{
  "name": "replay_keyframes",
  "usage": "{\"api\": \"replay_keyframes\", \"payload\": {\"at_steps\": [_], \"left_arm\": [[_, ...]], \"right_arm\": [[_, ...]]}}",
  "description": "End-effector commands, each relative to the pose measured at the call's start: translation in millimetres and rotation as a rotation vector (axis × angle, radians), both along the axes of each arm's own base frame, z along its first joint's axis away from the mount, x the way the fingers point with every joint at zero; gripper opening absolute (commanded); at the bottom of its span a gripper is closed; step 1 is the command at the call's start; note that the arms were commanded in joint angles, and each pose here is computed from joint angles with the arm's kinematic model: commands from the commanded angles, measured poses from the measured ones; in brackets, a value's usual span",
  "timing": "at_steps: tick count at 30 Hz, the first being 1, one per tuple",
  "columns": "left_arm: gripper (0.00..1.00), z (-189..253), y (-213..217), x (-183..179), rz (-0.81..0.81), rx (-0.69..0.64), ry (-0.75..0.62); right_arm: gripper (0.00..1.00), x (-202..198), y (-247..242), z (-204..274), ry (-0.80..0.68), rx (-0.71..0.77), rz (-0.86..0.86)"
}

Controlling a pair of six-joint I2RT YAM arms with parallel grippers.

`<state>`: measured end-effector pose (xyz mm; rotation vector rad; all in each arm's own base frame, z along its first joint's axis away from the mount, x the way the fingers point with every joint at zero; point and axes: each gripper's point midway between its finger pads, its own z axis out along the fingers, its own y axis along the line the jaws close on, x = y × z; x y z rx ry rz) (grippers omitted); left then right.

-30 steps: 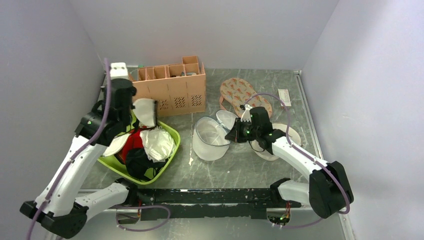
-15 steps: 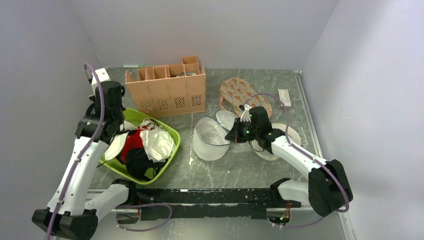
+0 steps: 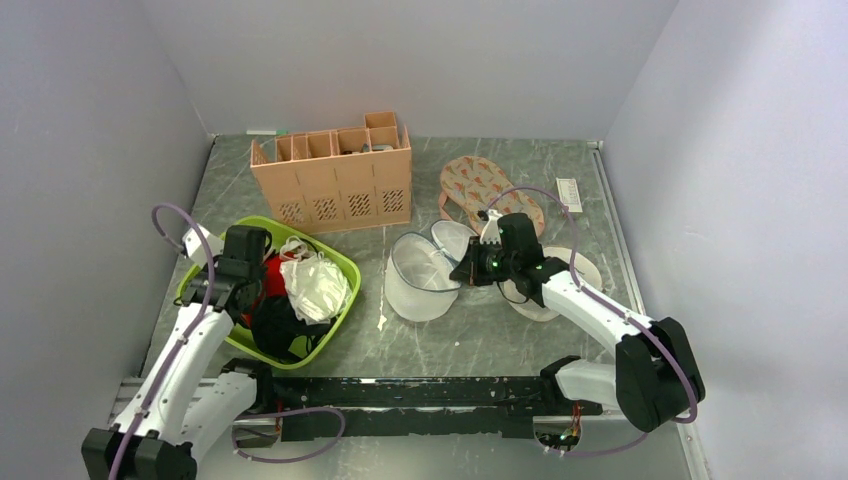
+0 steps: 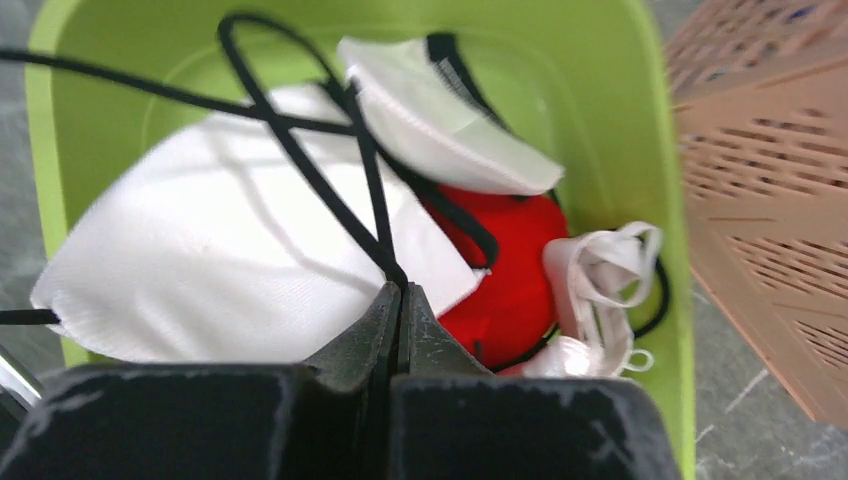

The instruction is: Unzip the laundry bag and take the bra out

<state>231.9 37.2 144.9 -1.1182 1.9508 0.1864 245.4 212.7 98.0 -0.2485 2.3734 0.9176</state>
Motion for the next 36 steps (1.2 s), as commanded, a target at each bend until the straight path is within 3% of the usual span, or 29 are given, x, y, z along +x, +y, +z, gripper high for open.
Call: {"api": "replay_keyframes", "payload": {"at_steps": [1, 5, 14, 21, 22, 25, 28, 31, 36], "left_arm": [[0.07, -31, -5, 2, 0.121, -0.176, -0.031], [0.07, -57, -22, 18, 0.062, -0.324, -0.032], [0.07, -101, -104, 51, -0.350, -0.741, -0.016], [0.08, -82, -97, 47, -0.355, -0.688, -0.139], [0.13, -80, -94, 44, -0.348, -0.670, -0.131], [0.47, -63, -83, 41, -0.329, -0.594, -0.141], [0.68, -36, -71, 40, -0.319, -0.514, -0.195], [0.99, -16, -62, 37, -0.302, -0.455, -0.229], [0.99, 16, -57, 36, -0.331, -0.392, -0.282]], "right_arm": [[0.00, 3, 2, 13, -0.041, -0.002, 0.011], [0.00, 3, 1, 15, -0.052, -0.001, 0.006], [0.00, 5, 3, 18, -0.056, 0.012, 0.011], [0.00, 7, 6, 23, -0.062, 0.027, 0.011], [0.00, 7, 7, 23, -0.064, 0.029, 0.012], [0.00, 8, 9, 23, -0.062, 0.037, 0.021], [0.00, 9, 13, 24, -0.057, 0.043, 0.037], [0.00, 10, 14, 24, -0.057, 0.043, 0.040], [0.03, 10, 10, 25, -0.068, 0.030, 0.024]]}}
